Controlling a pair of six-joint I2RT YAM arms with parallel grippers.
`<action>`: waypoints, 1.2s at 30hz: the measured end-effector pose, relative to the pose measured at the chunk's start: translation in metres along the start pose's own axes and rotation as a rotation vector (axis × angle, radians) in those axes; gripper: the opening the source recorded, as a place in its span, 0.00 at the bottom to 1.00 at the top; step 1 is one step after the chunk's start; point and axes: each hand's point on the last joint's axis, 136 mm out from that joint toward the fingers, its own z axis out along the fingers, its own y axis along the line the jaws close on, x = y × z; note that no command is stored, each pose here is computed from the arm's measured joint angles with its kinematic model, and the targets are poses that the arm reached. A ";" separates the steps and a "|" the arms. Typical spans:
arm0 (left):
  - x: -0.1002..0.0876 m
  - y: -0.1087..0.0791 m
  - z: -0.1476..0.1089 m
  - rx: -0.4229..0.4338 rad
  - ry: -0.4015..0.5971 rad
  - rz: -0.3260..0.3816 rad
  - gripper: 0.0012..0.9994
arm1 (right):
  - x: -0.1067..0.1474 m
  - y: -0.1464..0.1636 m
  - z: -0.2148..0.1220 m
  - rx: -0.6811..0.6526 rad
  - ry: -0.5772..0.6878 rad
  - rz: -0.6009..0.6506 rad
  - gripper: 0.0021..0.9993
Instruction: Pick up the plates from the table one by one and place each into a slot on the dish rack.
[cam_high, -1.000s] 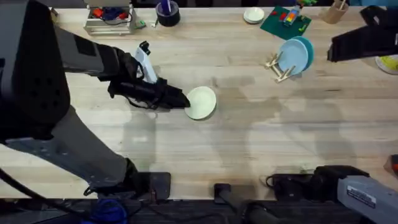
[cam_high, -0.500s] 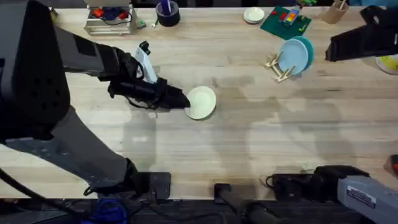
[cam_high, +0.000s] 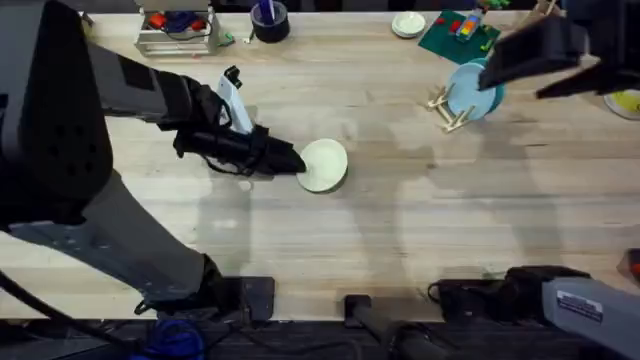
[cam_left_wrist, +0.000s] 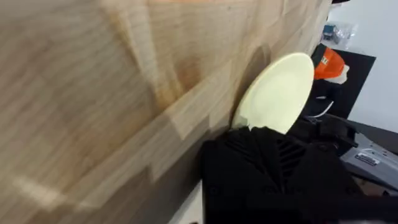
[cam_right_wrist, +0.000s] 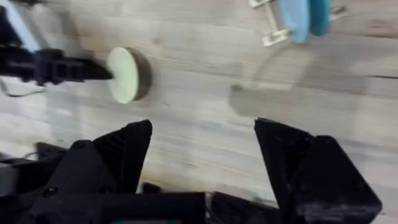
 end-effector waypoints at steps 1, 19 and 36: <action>0.000 0.000 0.000 0.000 0.000 0.000 0.04 | -0.003 0.003 0.004 -0.023 0.004 0.009 0.99; 0.000 0.000 0.000 0.000 0.000 0.000 0.04 | -0.015 0.082 0.078 -0.283 0.091 0.067 0.99; 0.000 0.000 0.000 0.000 0.000 0.000 0.04 | 0.029 0.113 0.143 -0.312 0.189 0.204 0.99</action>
